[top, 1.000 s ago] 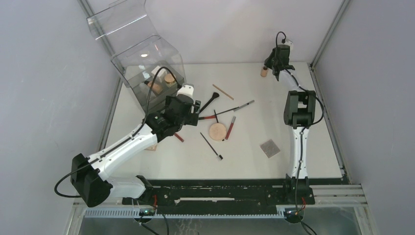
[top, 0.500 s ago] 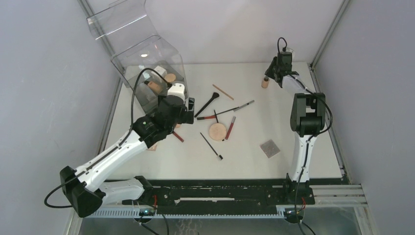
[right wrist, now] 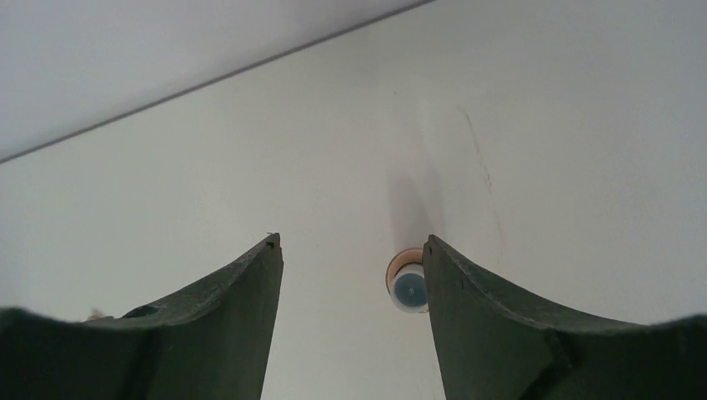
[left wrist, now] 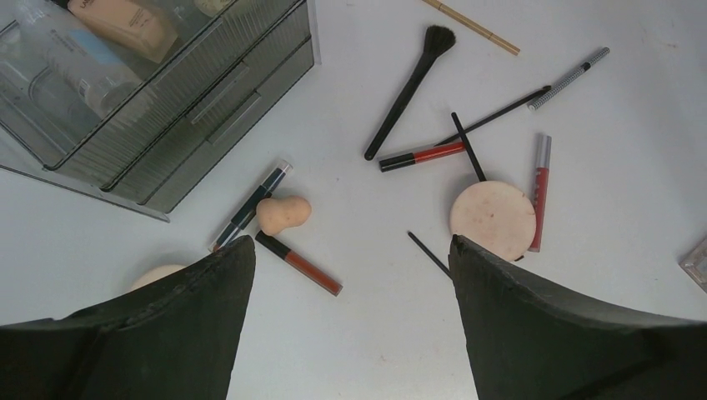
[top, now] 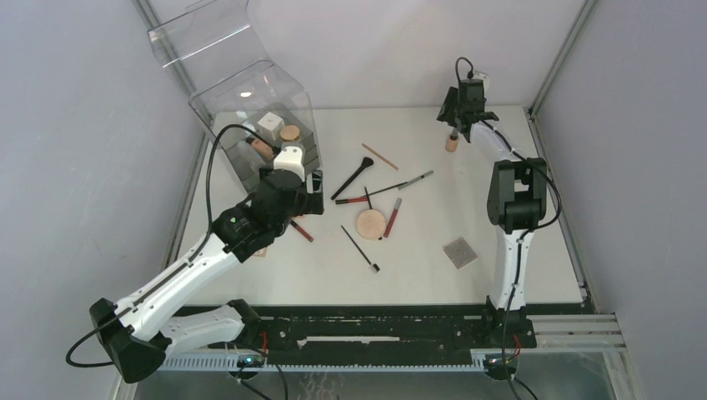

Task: Organize the makeup
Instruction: Move the makeup to the center of the board, then pick up the makeup from the center of the board.

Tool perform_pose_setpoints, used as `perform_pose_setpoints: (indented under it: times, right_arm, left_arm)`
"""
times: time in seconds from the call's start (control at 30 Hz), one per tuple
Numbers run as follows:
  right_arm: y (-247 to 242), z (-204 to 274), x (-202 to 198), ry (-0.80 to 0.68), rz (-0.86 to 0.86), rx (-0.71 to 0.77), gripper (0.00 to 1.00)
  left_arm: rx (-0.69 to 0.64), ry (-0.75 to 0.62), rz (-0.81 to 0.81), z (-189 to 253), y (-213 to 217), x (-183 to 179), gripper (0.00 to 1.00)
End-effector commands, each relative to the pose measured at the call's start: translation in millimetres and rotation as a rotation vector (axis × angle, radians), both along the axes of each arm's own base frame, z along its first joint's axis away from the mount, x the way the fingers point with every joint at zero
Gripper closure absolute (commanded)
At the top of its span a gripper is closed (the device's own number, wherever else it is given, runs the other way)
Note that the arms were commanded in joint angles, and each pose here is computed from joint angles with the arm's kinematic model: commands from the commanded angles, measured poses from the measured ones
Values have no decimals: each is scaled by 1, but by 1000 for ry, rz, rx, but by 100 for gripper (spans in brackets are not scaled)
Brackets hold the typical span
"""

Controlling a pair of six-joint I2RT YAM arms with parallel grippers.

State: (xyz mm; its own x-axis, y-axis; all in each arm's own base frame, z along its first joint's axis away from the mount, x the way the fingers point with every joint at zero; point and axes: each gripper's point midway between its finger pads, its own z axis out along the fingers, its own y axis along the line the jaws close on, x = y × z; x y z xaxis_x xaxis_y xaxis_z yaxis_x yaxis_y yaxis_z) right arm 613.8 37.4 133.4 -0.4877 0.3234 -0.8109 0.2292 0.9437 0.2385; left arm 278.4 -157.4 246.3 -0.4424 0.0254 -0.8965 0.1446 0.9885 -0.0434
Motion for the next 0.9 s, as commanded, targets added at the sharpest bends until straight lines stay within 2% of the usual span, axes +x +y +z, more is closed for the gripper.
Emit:
perform_pose_setpoints:
  times: [0.0, 0.33, 0.5, 0.77, 0.87]
  right_arm:
    - [-8, -14, -3, 55, -36, -56, 31]
    - [-13, -19, -9, 107, -54, -69, 33]
    - [-12, -20, -8, 112, -40, -48, 46]
    - [-9, -22, -9, 118, -18, -15, 79]
    - [-9, -21, -10, 114, -21, -4, 79]
  left_arm:
    - [-25, -15, 13, 0, 2, 0, 11]
    - [-26, -4, 1, -4, -2, 1, 11]
    - [-28, -3, -4, -5, -3, 1, 11]
    - [-32, -1, -3, -6, -3, 0, 10]
    - [-38, -2, -4, -5, -3, 0, 10]
